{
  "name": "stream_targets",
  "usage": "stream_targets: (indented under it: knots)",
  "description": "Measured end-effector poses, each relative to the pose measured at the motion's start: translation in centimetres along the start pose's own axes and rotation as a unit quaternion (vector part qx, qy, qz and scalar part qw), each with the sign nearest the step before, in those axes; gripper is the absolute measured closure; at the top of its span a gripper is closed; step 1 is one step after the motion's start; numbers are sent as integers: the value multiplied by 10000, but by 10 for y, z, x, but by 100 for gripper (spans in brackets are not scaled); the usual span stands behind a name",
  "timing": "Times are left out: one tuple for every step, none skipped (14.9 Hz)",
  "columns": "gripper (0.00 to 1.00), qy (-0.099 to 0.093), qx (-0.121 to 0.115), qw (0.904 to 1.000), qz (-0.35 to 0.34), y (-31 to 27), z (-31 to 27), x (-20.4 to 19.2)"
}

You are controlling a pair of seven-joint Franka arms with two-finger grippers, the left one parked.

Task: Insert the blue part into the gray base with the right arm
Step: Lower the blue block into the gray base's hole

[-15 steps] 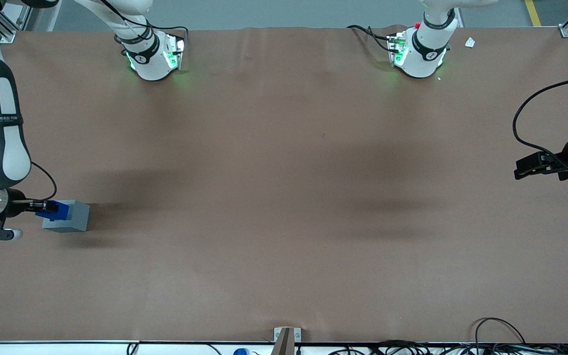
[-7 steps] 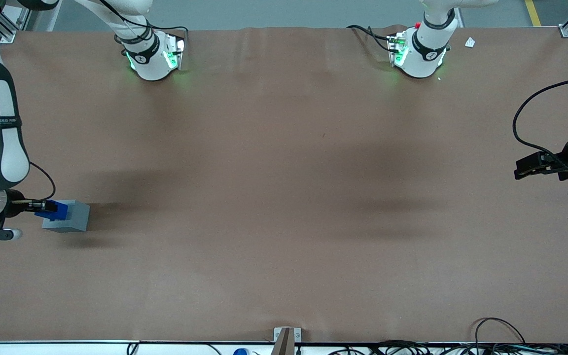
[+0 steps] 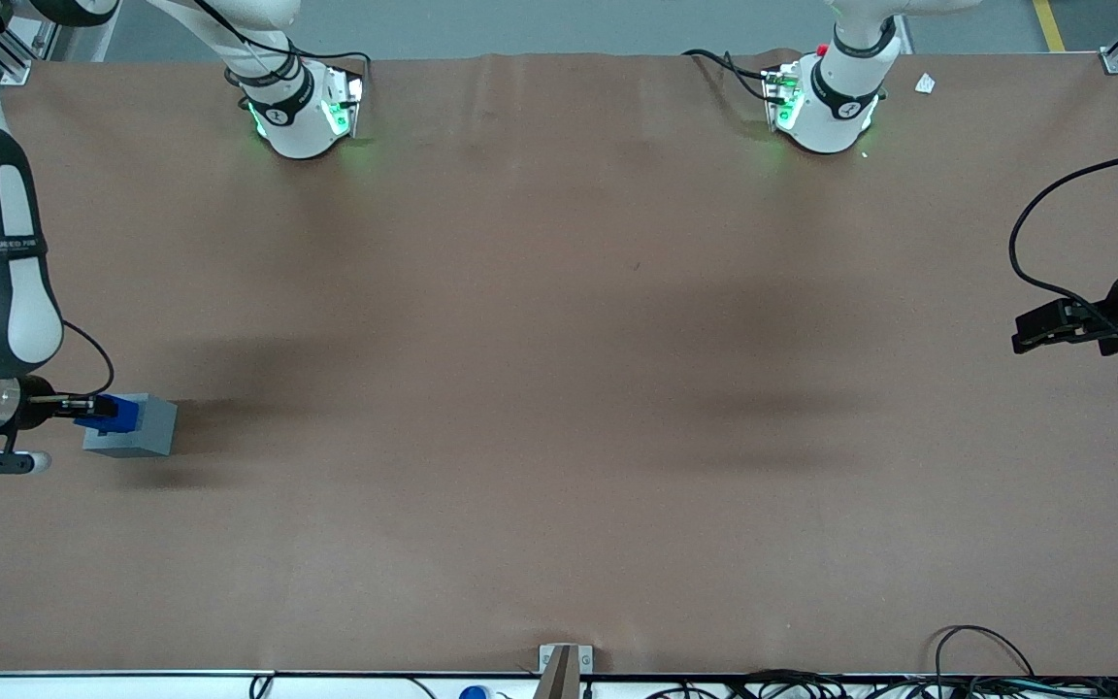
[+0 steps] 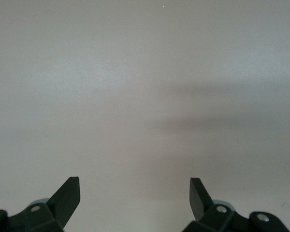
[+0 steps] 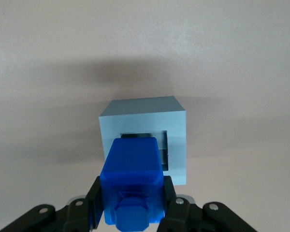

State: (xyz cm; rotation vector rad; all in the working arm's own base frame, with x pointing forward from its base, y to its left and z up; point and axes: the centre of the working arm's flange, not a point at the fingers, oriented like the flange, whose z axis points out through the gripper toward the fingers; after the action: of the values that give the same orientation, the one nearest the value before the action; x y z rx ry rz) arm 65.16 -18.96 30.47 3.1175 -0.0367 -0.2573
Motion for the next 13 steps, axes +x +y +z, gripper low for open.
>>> stream_targets:
  knots:
    - [49, 6, 1, 10000, 12, 2, 0, 0]
    - [49, 7, 3, 10000, 18, 4, 0, -1]
    - [49, 3, 6, 10000, 23, 6, 0, -1]
    - [49, -2, 8, 10000, 27, 7, 1, -1]
    - [49, -7, 10, 10000, 28, 7, 2, -1]
    - [49, -10, 11, 10000, 27, 7, 2, -1]
    - [49, -13, 12, 10000, 25, 7, 3, -1]
    - [49, -13, 13, 10000, 22, 7, 3, 0]
    - [49, -10, 12, 10000, 21, 7, 3, 0]
    - [49, -8, 11, 10000, 22, 7, 3, 1]
    - [49, -1, 10, 10000, 21, 7, 3, 2]
    - [49, 7, 7, 10000, 20, 7, 3, 3]
    - [49, 11, 6, 10000, 19, 7, 3, 4]
